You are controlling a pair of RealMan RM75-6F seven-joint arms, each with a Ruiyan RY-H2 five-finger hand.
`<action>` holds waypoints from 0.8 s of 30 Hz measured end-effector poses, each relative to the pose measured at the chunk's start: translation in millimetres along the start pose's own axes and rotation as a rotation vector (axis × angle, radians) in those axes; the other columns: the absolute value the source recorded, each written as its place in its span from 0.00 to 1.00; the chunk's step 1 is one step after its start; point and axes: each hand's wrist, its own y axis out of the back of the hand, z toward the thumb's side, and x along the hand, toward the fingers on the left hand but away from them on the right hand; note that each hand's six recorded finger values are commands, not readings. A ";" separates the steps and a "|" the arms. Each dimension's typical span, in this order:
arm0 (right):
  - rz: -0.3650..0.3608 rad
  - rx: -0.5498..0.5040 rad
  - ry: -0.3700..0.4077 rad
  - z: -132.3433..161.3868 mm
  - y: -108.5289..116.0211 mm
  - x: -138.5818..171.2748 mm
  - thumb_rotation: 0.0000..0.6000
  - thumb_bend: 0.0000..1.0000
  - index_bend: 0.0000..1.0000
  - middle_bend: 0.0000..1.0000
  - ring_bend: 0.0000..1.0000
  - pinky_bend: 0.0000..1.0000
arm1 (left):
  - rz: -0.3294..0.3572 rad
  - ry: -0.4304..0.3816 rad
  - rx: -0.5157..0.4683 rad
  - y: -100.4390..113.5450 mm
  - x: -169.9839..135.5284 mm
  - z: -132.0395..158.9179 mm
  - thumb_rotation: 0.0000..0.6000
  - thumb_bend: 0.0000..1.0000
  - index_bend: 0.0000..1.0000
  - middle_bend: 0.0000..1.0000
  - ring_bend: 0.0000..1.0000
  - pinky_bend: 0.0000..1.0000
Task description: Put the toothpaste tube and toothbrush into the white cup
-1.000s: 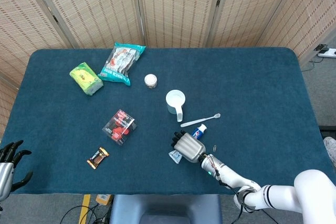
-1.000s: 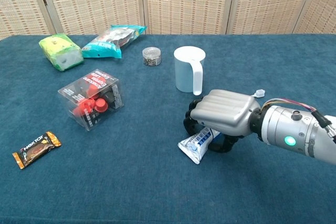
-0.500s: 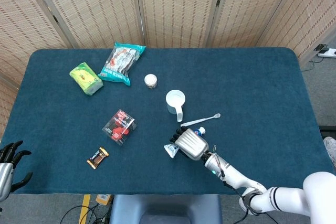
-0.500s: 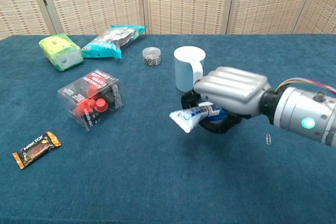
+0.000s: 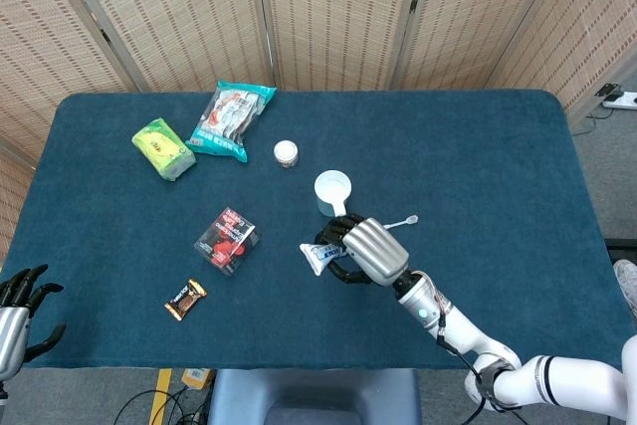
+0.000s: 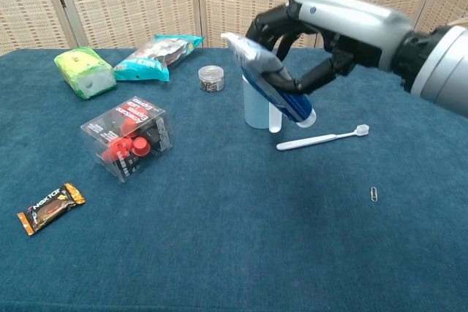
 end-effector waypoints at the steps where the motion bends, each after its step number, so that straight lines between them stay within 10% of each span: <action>1: -0.009 -0.032 -0.002 0.9 3.8 -2.8 1.00 0.45 0.77 0.53 0.33 0.36 | -0.003 0.002 0.000 -0.8 -0.5 -0.5 1.00 0.31 0.35 0.15 0.12 0.19; 11: -0.141 -0.230 -0.036 -2.5 45.2 -47.5 1.00 0.44 0.77 0.53 0.33 0.36 | -0.005 -0.001 0.003 -0.6 -1.4 1.0 1.00 0.31 0.35 0.15 0.12 0.19; 24: -0.187 -0.314 -0.156 -38.3 40.8 -100.6 1.00 0.40 0.77 0.53 0.33 0.34 | -0.013 0.005 0.002 -1.9 -3.0 -0.2 1.00 0.31 0.35 0.15 0.12 0.19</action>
